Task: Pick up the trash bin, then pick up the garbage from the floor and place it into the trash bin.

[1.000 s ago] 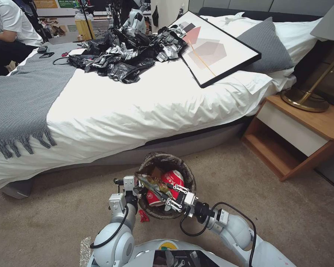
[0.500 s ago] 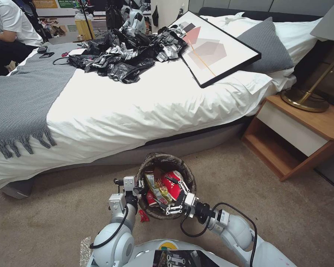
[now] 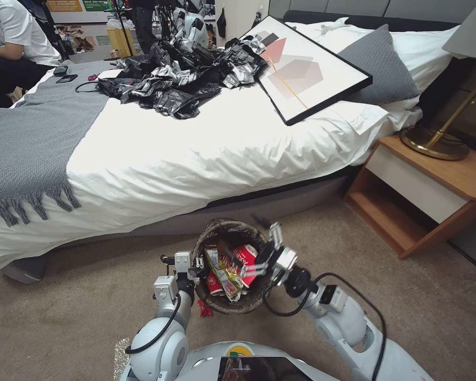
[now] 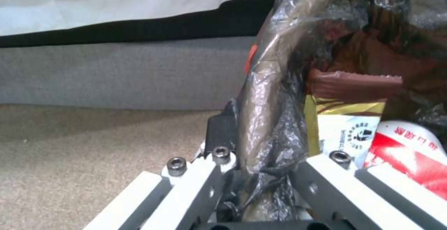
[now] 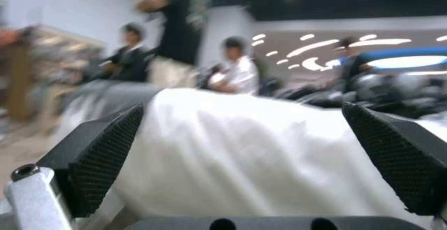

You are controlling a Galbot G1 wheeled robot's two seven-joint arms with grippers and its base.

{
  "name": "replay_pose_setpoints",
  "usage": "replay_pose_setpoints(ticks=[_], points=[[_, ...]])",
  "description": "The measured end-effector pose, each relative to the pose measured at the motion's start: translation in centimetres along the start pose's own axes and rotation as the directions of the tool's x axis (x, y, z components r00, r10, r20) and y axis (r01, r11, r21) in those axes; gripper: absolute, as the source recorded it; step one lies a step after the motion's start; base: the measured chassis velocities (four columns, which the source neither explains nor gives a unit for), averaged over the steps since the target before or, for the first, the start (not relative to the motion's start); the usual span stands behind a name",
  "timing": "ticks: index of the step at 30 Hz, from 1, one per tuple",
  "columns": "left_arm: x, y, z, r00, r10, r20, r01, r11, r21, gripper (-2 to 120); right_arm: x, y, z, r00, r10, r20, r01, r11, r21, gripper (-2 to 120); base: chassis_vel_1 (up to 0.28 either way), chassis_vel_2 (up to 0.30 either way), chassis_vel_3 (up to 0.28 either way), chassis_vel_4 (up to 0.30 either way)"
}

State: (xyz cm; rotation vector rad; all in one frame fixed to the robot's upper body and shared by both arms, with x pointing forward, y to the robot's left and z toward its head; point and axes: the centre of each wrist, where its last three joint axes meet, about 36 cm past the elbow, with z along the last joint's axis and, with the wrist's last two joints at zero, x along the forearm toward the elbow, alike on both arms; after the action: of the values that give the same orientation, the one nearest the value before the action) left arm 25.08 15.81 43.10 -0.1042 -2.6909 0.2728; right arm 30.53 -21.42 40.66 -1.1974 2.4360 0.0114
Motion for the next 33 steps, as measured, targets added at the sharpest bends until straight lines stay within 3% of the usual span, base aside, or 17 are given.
replay_pose_setpoints(ticks=[5,8,14,15,17,18,19,21,22,24,25,27,30,33], points=[[0.0,0.4,-0.1,1.000,-0.002,-0.001,0.002,1.000,-0.006,3,-1.0,-0.1,-2.7,0.991,0.113,0.075,-0.115,0.993,0.024,100,0.000,0.000,0.000,0.000],[0.0,0.7,-0.2,1.000,-0.004,-0.001,0.004,1.000,-0.013,3,-0.7,-0.6,-5.0,0.966,0.240,0.098,-0.248,0.964,0.090,100,0.000,0.000,0.000,0.000],[0.0,0.9,-0.3,1.000,-0.004,-0.002,0.004,1.000,-0.016,3,0.0,-0.8,-5.8,0.938,0.333,0.098,-0.344,0.929,0.138,100,0.000,0.000,0.000,0.000],[0.1,1.1,-0.4,1.000,0.000,-0.005,0.000,1.000,-0.018,3,1.2,-0.9,-6.2,0.894,0.436,0.102,-0.448,0.878,0.171,100,0.000,0.000,0.000,0.000],[0.0,1.1,-0.4,1.000,0.001,-0.006,-0.001,1.000,-0.022,3,2.3,-1.1,-6.3,0.851,0.513,0.108,-0.525,0.830,0.190,100,0.000,0.000,0.000,0.000],[0.0,1.1,-0.4,1.000,0.001,-0.006,-0.001,1.000,-0.022,3,2.3,-1.1,-6.3,0.851,0.513,0.108,-0.525,0.830,0.190,100,0.000,0.000,0.000,0.000],[0.0,1.2,-0.4,1.000,0.001,-0.005,-0.001,1.000,-0.025,3,3.4,-1.4,-6.3,0.818,0.563,0.115,-0.574,0.791,0.209,100,0.000,0.000,0.000,0.000],[0.0,1.3,-0.4,1.000,-0.002,-0.005,0.002,1.000,-0.027,3,5.6,-2.1,-5.7,0.784,0.612,0.102,-0.616,0.746,0.253,100,0.000,0.000,0.000,0.000],[0.0,1.3,-0.4,1.000,-0.002,-0.005,0.002,1.000,-0.027,3,5.6,-2.1,-5.7,0.784,0.612,0.102,-0.616,0.746,0.253,100,0.000,0.000,0.000,0.000],[0.3,1.3,-0.4,1.000,-0.003,-0.004,0.003,1.000,-0.025,3,8.5,-2.5,-3.7,0.742,0.668,0.061,-0.652,0.697,0.299,100,0.000,0.000,0.000,0.000],[0.3,1.3,-0.4,1.000,-0.003,-0.004,0.003,1.000,-0.025,3,8.5,-2.5,-3.7,0.742,0.668,0.061,-0.652,0.697,0.299,100,0.000,0.000,0.000,0.000],[0.3,1.2,-0.5,1.000,-0.007,0.002,0.007,1.000,-0.022,3,10.4,-1.4,-0.4,0.679,0.734,-0.007,-0.704,0.655,0.274,100,0.000,0.000,0.000,0.000],[0.3,1.1,-0.4,1.000,-0.010,0.010,0.010,1.000,-0.029,3,10.9,-0.4,1.5,0.656,0.753,-0.050,-0.722,0.645,0.250,100,0.000,0.000,0.000,0.000],[0.3,1.0,-0.3,1.000,-0.010,0.011,0.010,1.000,-0.028,3,10.9,-0.1,2.2,0.656,0.752,-0.066,-0.721,0.650,0.238,100,0.000,0.000,0.000,0.000]])
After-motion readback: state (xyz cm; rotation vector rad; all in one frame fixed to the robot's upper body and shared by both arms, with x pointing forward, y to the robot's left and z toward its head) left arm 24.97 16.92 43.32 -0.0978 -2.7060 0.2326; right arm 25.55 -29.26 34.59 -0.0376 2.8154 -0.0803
